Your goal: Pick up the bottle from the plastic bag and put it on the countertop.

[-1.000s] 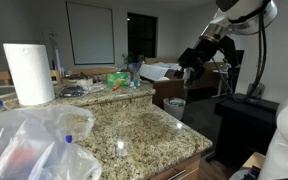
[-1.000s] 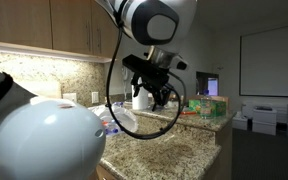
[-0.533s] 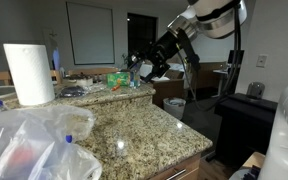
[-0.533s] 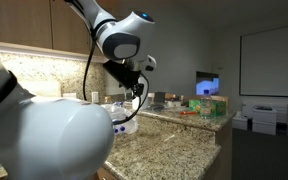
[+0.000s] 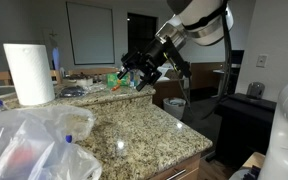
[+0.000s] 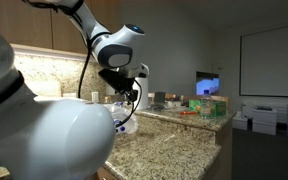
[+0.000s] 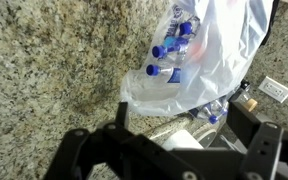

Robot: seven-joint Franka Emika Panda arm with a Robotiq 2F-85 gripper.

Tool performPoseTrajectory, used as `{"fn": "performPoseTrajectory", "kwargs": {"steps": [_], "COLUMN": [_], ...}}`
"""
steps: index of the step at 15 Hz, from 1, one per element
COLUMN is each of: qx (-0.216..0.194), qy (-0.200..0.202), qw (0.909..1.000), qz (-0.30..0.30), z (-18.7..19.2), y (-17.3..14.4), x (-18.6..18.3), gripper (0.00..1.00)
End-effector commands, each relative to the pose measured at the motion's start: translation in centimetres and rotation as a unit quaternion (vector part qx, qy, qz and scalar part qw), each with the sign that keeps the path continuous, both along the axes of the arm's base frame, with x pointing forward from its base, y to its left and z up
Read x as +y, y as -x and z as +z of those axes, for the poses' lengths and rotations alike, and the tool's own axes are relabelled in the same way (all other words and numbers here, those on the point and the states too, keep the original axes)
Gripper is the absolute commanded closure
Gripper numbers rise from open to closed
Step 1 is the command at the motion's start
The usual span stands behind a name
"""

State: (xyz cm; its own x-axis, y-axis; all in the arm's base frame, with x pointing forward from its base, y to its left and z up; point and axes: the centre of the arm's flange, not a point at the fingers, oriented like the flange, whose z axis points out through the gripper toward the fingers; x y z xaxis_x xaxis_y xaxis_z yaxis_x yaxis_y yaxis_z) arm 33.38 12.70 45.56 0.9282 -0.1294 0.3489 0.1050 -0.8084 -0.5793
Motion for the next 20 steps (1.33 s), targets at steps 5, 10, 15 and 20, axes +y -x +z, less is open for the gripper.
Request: {"fn": "performPoseTrajectory", "kwargs": {"steps": [5,10,15,20], "qx": [0.134,0.184,0.216,0.293], "qy": [-0.101,-0.137,-0.131,-0.176], "qw": [0.9779,0.9552,0.9472,0.8894], "qz": [-0.124,-0.187,-0.197,-0.304], "z": [-9.1,-10.4,-11.5,-17.4], "y": [-0.8,-0.1,-0.4,-3.8], "x": [3.9,4.1,5.2,7.5], "gripper": [0.00,0.00,0.00,0.00]}}
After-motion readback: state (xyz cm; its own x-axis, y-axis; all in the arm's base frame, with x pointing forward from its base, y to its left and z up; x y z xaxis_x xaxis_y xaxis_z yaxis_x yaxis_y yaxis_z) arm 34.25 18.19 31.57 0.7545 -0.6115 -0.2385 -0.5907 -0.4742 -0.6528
